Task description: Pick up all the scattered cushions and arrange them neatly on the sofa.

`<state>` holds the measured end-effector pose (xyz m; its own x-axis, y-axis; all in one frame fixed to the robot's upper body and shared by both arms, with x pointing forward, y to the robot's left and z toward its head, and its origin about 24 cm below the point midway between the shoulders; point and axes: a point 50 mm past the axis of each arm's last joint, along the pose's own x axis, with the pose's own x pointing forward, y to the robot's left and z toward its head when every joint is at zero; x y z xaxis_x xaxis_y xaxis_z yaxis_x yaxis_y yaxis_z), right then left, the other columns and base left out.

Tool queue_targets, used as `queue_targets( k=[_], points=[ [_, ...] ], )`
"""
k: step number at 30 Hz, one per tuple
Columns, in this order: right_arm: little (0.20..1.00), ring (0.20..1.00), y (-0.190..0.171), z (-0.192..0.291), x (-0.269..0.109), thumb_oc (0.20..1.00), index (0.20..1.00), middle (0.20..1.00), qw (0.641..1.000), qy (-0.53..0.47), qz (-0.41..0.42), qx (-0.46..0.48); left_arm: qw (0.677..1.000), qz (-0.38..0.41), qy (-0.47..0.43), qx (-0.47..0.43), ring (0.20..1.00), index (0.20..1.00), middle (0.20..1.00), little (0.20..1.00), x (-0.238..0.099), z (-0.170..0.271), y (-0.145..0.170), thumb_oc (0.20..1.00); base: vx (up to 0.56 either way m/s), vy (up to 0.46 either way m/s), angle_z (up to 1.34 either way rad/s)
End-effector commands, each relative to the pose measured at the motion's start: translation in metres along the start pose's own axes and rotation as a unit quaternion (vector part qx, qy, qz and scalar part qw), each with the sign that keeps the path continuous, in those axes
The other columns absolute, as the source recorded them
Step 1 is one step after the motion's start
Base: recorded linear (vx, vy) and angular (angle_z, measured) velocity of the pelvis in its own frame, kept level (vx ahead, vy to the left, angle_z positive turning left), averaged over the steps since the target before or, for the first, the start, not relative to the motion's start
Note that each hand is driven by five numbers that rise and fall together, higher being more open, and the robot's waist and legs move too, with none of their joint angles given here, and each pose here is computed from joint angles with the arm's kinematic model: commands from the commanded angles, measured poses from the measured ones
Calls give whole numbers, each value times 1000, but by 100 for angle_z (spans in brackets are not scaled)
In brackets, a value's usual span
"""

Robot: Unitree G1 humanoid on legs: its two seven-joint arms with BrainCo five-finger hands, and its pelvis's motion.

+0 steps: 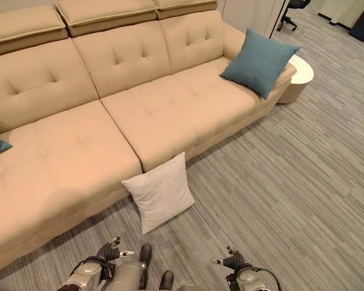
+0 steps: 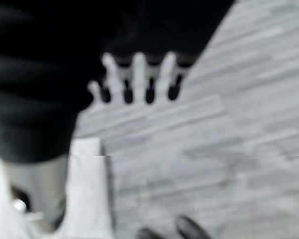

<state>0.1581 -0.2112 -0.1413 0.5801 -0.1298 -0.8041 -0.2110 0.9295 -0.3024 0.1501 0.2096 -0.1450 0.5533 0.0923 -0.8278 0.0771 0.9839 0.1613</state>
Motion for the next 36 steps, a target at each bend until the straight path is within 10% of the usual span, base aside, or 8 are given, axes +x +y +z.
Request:
queue_targets(
  k=[1, 36],
  points=[
    [1000, 1000, 0, 21, 1, 1000, 1000, 1000, 999, -52, -2, 6, 999, 13, -45, 19, 1000, 1000, 1000, 1000, 2, 23, 15, 1000, 53, 19, 87],
    [1000, 1000, -4, 54, 1, 1000, 1000, 1000, 993, -119, -2, -14, 999, 17, -40, 21, 1000, 1000, 1000, 1000, 3, 22, 11, 1000, 77, -74, 58]
  ],
)
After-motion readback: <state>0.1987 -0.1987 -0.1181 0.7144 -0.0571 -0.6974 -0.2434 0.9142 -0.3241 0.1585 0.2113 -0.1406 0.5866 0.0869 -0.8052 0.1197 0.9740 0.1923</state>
